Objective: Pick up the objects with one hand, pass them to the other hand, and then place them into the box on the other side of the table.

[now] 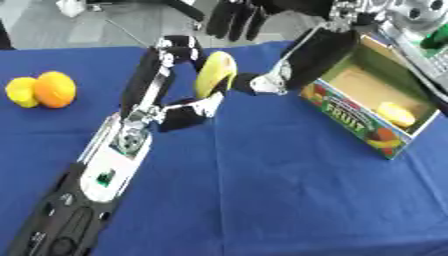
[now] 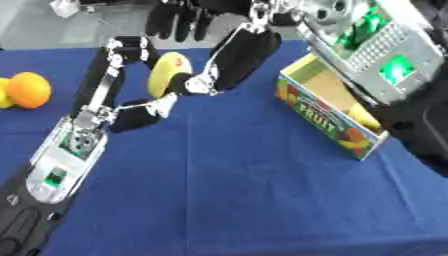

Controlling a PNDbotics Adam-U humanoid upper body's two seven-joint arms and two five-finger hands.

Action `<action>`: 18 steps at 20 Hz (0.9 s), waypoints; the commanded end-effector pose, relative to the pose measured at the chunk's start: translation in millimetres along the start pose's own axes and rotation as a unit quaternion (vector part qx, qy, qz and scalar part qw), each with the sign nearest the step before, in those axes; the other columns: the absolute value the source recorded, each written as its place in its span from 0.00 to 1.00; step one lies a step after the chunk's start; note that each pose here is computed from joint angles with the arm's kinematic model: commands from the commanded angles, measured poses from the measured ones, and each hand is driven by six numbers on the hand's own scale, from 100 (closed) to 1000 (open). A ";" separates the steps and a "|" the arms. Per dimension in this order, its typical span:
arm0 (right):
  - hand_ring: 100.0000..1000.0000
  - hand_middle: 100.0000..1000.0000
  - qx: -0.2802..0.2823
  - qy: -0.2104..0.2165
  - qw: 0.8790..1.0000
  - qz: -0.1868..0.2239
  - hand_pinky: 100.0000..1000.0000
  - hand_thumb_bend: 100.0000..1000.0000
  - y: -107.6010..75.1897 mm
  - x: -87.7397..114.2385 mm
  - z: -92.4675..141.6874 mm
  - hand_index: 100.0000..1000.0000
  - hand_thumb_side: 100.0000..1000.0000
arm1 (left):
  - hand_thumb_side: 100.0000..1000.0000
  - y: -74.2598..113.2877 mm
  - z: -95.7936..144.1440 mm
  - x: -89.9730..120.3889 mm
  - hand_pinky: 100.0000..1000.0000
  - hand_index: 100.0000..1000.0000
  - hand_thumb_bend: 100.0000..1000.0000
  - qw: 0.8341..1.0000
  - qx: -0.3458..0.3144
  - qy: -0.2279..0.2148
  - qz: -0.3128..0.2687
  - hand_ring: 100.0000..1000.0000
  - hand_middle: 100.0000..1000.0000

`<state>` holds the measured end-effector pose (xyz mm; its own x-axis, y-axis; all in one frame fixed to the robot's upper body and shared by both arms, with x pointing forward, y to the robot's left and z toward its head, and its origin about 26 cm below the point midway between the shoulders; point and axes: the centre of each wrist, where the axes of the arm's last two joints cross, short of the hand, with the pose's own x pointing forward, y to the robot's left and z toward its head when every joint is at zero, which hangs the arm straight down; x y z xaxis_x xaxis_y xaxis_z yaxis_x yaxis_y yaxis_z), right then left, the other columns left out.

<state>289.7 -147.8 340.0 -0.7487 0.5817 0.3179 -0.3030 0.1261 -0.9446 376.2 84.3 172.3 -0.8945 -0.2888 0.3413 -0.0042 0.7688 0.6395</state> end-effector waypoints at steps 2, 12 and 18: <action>0.72 0.67 -0.010 0.003 1.000 0.013 0.69 0.30 -4.3 4.4 3.3 0.75 0.00 | 0.00 6.8 -13.6 11.5 0.54 0.36 0.00 1.000 0.008 -0.030 0.000 0.38 0.34; 0.71 0.67 -0.013 0.012 1.000 0.017 0.69 0.29 -2.2 1.9 3.8 0.74 0.00 | 0.00 9.2 -18.6 23.4 0.54 0.36 0.00 0.998 0.007 -0.059 0.003 0.38 0.34; 0.71 0.66 -0.022 0.023 0.999 0.030 0.69 0.29 -2.0 -0.9 5.9 0.74 0.00 | 0.00 9.9 -19.4 31.6 0.54 0.36 0.00 0.997 -0.004 -0.076 0.007 0.38 0.34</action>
<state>290.6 -148.5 334.0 -0.7365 0.6107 0.2909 -0.2734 0.1247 -0.9538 361.3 73.9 188.3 -0.9353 -0.2158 0.2803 0.0197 0.7593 0.6505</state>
